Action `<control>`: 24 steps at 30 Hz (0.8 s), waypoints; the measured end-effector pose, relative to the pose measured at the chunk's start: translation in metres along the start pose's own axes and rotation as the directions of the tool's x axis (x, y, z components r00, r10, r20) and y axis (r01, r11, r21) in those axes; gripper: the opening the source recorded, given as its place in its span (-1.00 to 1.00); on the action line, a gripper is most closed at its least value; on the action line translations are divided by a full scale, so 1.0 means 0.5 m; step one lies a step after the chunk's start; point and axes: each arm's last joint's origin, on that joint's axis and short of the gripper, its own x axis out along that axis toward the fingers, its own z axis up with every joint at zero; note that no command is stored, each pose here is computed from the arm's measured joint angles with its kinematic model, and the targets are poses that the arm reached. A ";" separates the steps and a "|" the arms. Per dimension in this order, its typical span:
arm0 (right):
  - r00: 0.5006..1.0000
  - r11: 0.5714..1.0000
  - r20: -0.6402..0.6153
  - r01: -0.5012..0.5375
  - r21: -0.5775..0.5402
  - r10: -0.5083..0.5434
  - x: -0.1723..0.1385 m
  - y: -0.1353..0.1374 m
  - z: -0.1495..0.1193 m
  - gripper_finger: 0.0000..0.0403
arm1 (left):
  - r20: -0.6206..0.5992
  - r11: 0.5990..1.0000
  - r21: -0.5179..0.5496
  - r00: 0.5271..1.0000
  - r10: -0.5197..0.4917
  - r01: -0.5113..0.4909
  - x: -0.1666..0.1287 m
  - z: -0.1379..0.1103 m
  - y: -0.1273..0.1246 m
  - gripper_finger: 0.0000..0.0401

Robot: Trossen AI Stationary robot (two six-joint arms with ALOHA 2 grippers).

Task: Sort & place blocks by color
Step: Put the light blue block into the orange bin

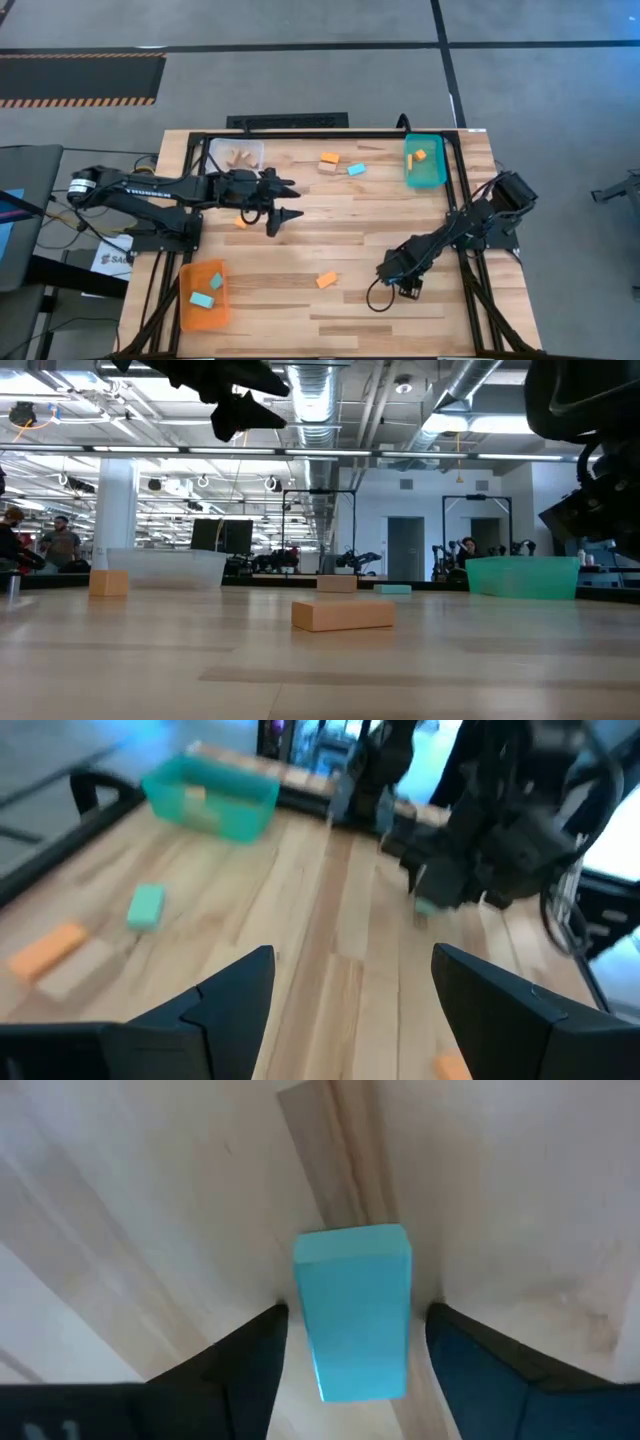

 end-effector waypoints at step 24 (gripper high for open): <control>0.498 0.888 0.755 -0.389 -0.244 0.426 -0.274 -0.004 0.104 -0.47 | -0.049 0.936 -0.345 0.997 0.053 -0.067 -0.110 -0.042 -0.042 0.29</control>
